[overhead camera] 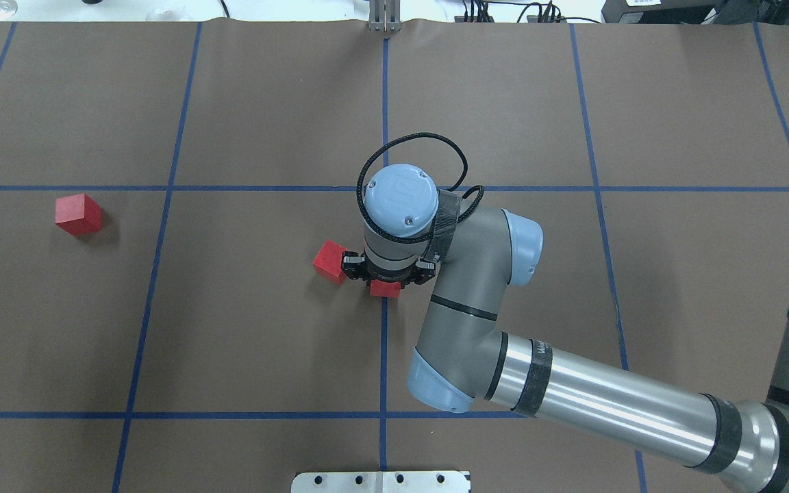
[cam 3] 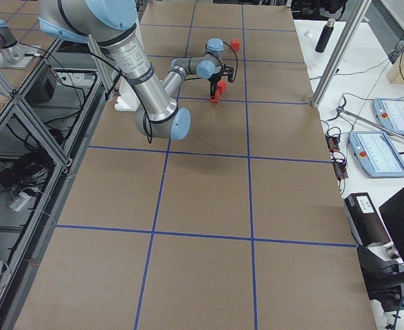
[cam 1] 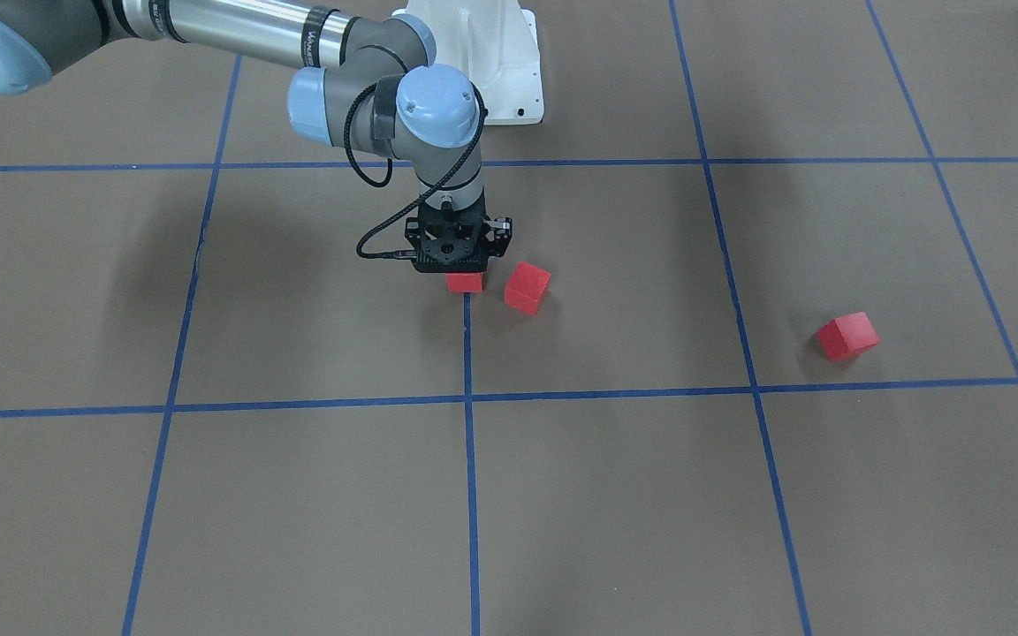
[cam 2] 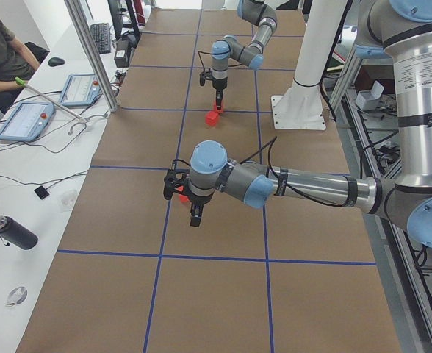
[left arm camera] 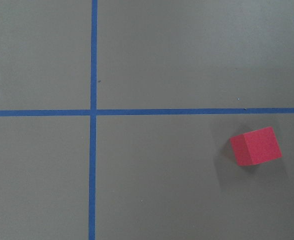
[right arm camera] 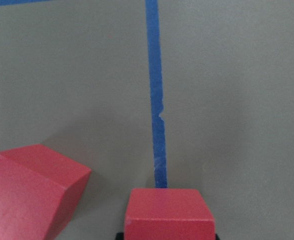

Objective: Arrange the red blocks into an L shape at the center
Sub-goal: 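Set the cube down beside the center cube and hold it there, then open the right gripper and lift it away from the cubes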

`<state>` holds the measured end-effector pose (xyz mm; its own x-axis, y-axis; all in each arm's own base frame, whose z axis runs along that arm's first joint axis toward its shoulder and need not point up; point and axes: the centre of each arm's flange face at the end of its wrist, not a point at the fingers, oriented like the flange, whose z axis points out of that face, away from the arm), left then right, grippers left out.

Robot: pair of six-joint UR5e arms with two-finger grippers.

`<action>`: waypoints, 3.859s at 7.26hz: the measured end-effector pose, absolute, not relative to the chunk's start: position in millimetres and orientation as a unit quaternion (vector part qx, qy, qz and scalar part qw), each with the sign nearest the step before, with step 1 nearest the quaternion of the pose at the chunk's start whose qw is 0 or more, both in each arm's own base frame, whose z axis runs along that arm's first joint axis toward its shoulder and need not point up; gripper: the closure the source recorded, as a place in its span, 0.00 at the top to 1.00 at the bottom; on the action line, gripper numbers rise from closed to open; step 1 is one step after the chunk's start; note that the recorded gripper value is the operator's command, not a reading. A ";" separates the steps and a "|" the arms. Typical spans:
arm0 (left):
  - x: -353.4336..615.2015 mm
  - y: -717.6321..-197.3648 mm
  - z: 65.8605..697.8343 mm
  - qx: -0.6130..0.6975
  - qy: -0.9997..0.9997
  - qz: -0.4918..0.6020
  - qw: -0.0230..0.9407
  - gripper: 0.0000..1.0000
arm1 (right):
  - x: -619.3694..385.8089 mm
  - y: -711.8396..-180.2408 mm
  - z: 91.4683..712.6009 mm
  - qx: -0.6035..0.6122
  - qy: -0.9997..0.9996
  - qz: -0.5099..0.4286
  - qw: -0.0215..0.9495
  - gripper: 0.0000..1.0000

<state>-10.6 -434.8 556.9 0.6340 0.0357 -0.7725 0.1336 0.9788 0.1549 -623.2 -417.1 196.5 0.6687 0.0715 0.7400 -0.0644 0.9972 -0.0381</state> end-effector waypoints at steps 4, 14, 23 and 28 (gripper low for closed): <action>-10.6 -434.7 556.4 0.099 0.427 -0.027 0.898 1.00 | -624.6 -416.2 196.2 -0.004 -0.405 0.037 0.914 0.00; -10.7 -434.4 552.7 0.103 0.427 -0.026 0.898 1.00 | -626.3 -415.0 197.5 0.002 -0.403 0.022 0.915 0.00; -9.7 -434.3 543.5 0.099 0.435 -0.041 0.894 1.00 | -621.1 -417.7 186.5 0.022 -0.409 0.013 0.912 1.00; 117.6 -467.2 376.2 0.007 0.532 -0.124 0.837 1.00 | -410.2 -495.5 247.4 0.010 -0.456 0.038 0.889 1.00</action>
<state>117.6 -467.2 376.2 0.4022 -0.2005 -0.8933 0.2151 0.9691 -0.1207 -410.2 -495.5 247.4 0.5814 0.0579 0.8116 -0.0758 0.9970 -0.0168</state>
